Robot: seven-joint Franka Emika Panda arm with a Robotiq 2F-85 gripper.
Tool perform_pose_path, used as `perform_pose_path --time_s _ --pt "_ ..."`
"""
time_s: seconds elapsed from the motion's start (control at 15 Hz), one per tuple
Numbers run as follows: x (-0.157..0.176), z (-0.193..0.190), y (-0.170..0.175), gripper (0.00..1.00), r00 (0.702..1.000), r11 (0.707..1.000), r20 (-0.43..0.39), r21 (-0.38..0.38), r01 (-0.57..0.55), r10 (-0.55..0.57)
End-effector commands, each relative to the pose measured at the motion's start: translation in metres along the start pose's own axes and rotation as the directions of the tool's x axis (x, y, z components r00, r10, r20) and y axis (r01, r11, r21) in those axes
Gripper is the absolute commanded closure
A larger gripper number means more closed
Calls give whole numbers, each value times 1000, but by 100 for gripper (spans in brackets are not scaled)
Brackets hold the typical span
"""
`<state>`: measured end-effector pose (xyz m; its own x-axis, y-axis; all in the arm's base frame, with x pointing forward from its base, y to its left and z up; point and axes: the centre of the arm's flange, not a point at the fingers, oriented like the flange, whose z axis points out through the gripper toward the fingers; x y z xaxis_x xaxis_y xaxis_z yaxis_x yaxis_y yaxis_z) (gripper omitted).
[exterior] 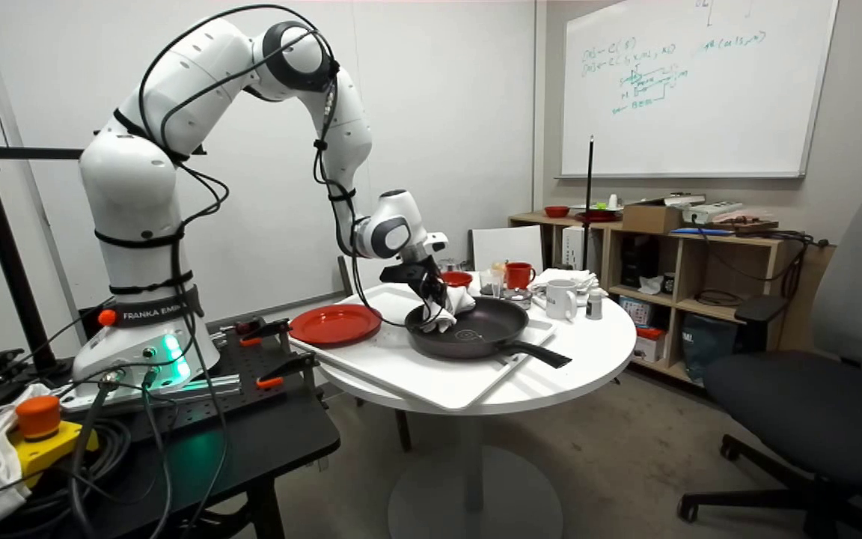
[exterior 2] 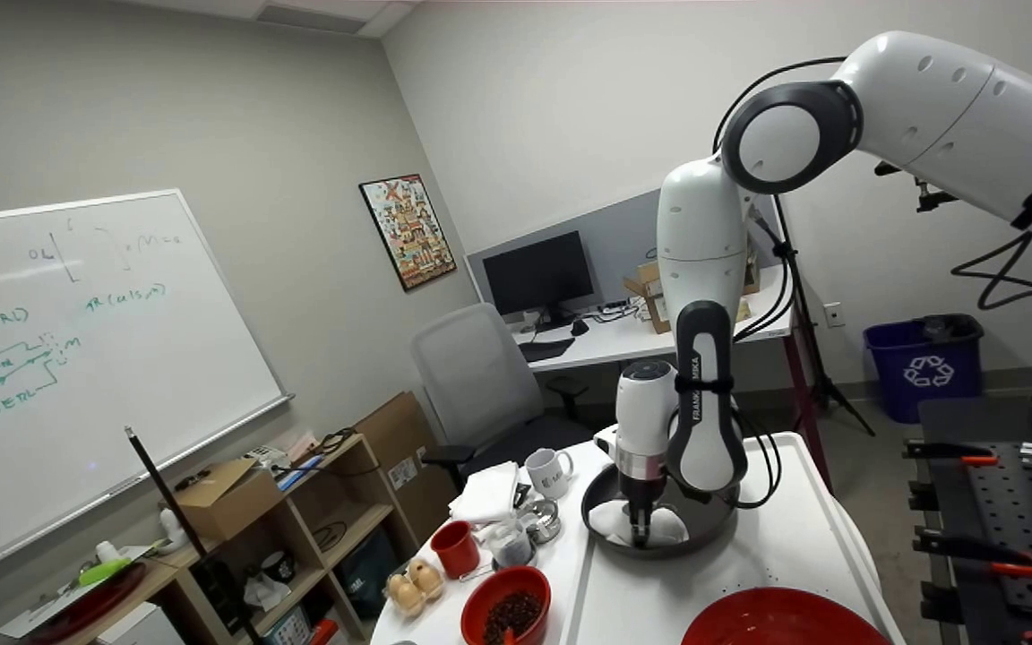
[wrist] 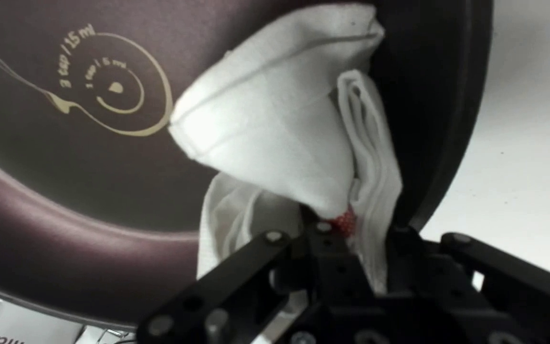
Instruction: Use the towel on the left to wipe the black pan.
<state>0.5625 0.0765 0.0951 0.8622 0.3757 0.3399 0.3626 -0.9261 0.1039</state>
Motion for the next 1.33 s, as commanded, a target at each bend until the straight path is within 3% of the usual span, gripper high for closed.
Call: perform_pose_path --time_s 0.0,0.73,1.27 --pt "-7 -16 0 96 999 997 -44 72 21 -18" --pt "-16 -61 -6 96 976 977 -218 198 74 -30" --pt "-21 -110 -27 96 922 952 -371 231 202 -106"
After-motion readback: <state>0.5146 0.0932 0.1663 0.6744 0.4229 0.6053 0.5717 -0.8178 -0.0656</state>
